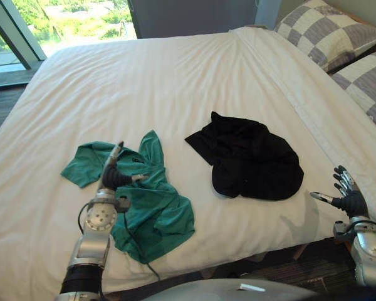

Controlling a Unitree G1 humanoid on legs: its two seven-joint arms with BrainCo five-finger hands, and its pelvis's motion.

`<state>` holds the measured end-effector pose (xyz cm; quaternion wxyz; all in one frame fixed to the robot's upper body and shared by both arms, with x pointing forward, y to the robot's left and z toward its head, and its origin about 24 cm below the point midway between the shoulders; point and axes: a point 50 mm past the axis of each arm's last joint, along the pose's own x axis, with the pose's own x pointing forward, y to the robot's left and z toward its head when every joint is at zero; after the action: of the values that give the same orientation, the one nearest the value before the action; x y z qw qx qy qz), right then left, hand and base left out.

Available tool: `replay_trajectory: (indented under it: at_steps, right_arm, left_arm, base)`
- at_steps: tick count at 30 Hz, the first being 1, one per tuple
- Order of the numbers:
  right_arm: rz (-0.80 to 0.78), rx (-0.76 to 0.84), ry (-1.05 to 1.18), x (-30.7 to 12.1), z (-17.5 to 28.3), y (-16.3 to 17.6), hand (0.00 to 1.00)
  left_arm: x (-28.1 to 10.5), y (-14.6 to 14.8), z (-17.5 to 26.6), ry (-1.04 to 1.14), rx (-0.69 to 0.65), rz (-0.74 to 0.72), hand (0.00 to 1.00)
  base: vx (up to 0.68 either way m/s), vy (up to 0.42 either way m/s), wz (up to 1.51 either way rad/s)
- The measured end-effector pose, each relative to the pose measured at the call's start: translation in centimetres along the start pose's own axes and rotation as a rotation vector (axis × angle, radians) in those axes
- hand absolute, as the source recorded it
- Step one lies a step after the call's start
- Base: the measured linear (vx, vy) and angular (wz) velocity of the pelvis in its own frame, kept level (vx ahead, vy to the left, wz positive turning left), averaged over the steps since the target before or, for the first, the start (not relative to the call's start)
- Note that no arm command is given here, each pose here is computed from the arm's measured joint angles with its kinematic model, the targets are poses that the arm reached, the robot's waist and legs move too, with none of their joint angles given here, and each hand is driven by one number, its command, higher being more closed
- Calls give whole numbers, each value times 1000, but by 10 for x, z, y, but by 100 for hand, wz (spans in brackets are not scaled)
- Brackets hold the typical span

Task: Tidy the bed and pick cloth on bed and put in laundry

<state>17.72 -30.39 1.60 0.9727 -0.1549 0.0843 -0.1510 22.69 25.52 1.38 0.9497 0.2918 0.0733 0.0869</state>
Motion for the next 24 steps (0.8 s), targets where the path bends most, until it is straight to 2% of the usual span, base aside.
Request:
replay_trajectory:
  at_steps: [6,10,12,16,24]
  right_arm:
    - [-19,1,-20,1,6,2,0]
    - [-33,5,-32,0,12,2,0]
    - [-43,12,-31,0,12,1,0]
    - [-58,30,-43,4,16,1,0]
    - [-63,129,-216,27,62,9,0]
  left_arm:
    - [-9,-4,-22,124,138,-15,0]
    - [-21,-6,-44,240,163,-37,0]
    - [-28,-6,-53,279,219,-52,0]
    - [-25,-4,-51,257,328,-50,0]
    - [8,25,-19,105,463,120,0]
  base:
    - [-50,-1,-6]
    - [-33,6,1]
    - [0,0,0]
    - [0,0,0]
    - [-31,-12,-2]
